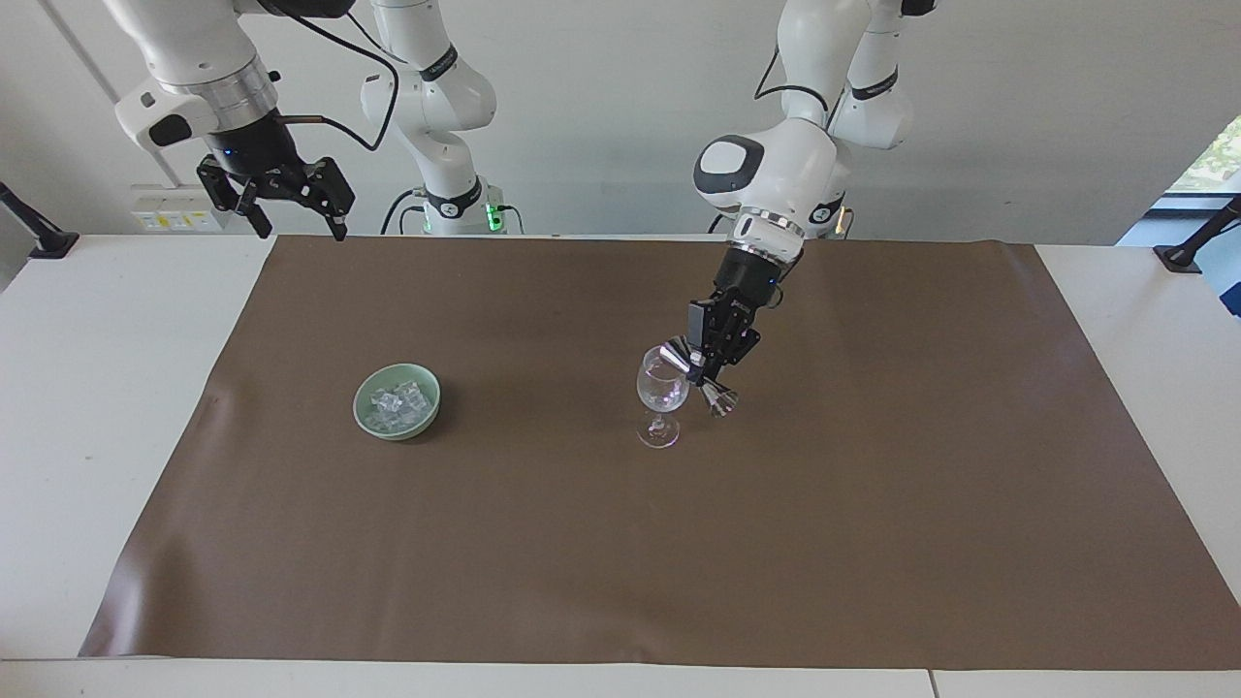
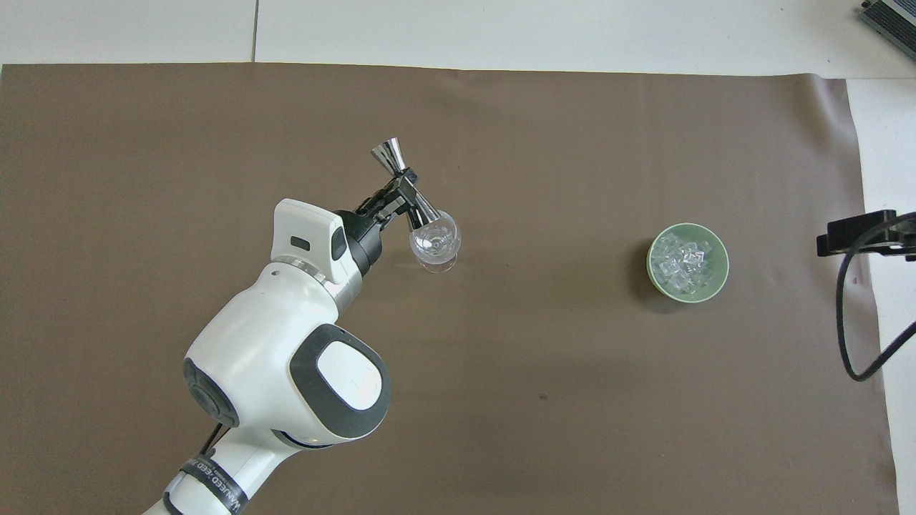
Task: Pour wine and add ice with both arms
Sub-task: 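Tilt the jigger upright and carry it away from the glass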
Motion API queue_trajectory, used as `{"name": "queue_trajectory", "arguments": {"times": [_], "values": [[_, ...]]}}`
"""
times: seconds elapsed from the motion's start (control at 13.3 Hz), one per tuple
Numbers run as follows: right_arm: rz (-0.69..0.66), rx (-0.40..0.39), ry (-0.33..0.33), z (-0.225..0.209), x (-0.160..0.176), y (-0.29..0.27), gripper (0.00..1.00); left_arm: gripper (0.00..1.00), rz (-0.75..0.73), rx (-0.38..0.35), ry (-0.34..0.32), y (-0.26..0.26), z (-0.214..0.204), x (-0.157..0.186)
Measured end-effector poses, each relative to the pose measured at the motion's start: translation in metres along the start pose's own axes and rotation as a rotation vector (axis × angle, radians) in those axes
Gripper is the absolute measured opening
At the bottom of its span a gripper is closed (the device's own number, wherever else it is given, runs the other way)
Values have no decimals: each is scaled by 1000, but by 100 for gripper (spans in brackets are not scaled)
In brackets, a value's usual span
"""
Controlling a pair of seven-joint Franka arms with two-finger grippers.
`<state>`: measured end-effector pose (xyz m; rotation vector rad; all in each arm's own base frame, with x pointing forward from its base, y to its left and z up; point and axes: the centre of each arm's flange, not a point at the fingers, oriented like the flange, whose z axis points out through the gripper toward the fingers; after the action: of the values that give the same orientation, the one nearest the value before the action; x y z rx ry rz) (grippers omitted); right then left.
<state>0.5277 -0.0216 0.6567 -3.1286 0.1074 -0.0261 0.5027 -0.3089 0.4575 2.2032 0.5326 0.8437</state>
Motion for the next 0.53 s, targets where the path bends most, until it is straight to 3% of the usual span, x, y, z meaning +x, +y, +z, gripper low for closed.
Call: {"name": "queue_trajectory", "arguments": {"times": [0.53], "values": [[0,0,0,0,0,0,100,21,-70,12,-8,-9,5,12]]}}
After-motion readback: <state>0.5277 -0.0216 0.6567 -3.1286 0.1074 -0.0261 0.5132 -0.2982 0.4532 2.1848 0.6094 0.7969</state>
